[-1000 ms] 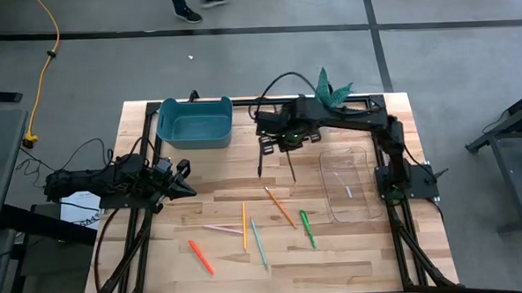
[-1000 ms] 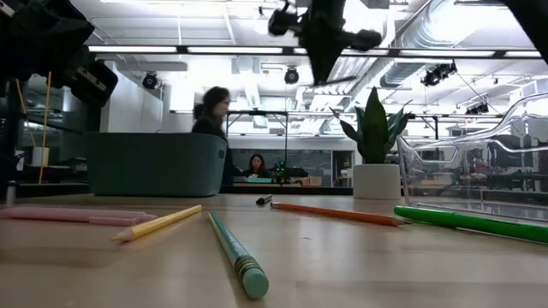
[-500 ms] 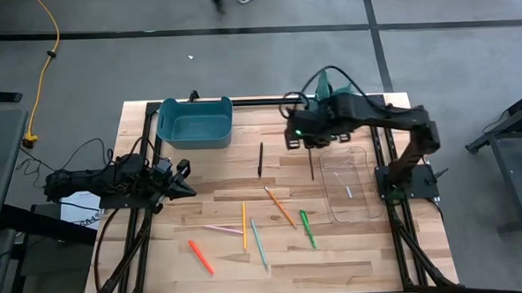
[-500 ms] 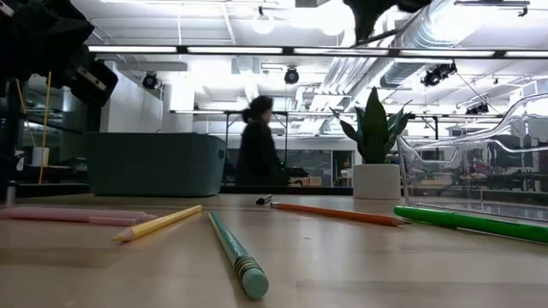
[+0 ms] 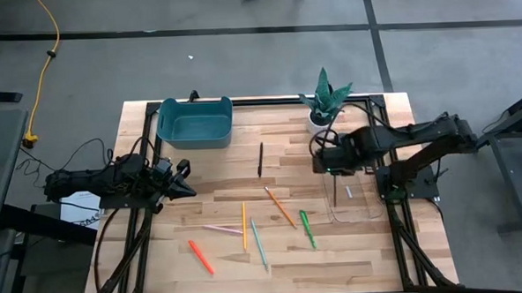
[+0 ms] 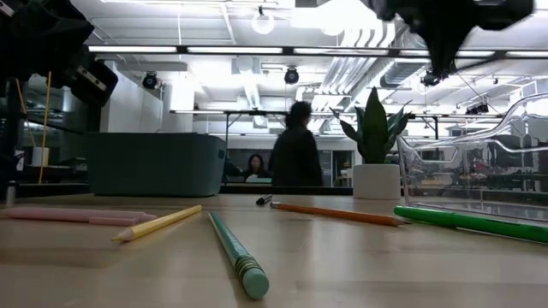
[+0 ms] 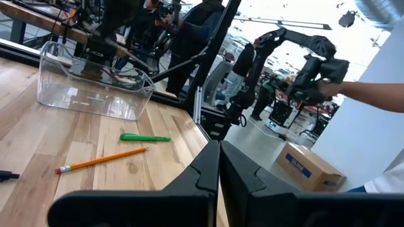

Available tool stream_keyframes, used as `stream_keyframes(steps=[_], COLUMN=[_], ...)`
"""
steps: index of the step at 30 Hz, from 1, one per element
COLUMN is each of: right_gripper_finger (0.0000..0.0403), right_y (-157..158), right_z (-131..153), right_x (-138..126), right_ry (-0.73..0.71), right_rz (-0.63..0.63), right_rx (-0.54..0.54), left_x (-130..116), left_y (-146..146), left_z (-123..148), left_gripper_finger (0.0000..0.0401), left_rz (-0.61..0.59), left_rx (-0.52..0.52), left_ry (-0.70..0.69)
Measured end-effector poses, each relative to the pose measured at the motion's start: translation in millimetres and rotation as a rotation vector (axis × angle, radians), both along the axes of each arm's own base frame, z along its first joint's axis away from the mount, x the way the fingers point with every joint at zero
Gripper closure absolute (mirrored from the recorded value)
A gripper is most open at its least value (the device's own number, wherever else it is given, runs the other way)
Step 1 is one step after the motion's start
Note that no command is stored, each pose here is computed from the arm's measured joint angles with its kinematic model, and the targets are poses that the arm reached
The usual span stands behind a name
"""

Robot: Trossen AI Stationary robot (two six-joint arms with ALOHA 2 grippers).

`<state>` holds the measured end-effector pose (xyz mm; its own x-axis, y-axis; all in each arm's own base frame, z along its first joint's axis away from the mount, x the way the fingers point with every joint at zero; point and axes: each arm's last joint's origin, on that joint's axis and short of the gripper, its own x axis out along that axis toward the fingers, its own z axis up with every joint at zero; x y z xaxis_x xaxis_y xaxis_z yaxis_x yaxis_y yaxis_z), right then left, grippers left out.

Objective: Sort pens & pencils
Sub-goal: Put the blue pencil into the transparent bin

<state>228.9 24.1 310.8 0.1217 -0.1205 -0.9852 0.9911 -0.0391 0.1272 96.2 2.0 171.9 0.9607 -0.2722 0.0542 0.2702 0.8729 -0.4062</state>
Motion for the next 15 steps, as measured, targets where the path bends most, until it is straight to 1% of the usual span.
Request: stream_keyframes(steps=[5,10,15], right_gripper_finger=[0.0396,0.0396,0.0396], right_y=[-0.3,-2.1,-9.1], right_z=[-20.0,-31.6,-39.8], right_x=[-11.4,-14.6,-14.7], right_ry=[0.057,0.103,0.116], right_rz=[-0.014,-0.021,-0.017], right_rx=[0.063,0.065,0.072], left_x=[0.0,0.0,0.0], left_y=[0.0,0.0,0.0], left_z=[0.0,0.0,0.0], left_gripper_finger=[0.0400,0.0400,0.0400], left_rz=[0.000,0.000,0.000], left_rx=[-0.006,-0.007,-0.007], left_ry=[0.002,0.002,0.002])
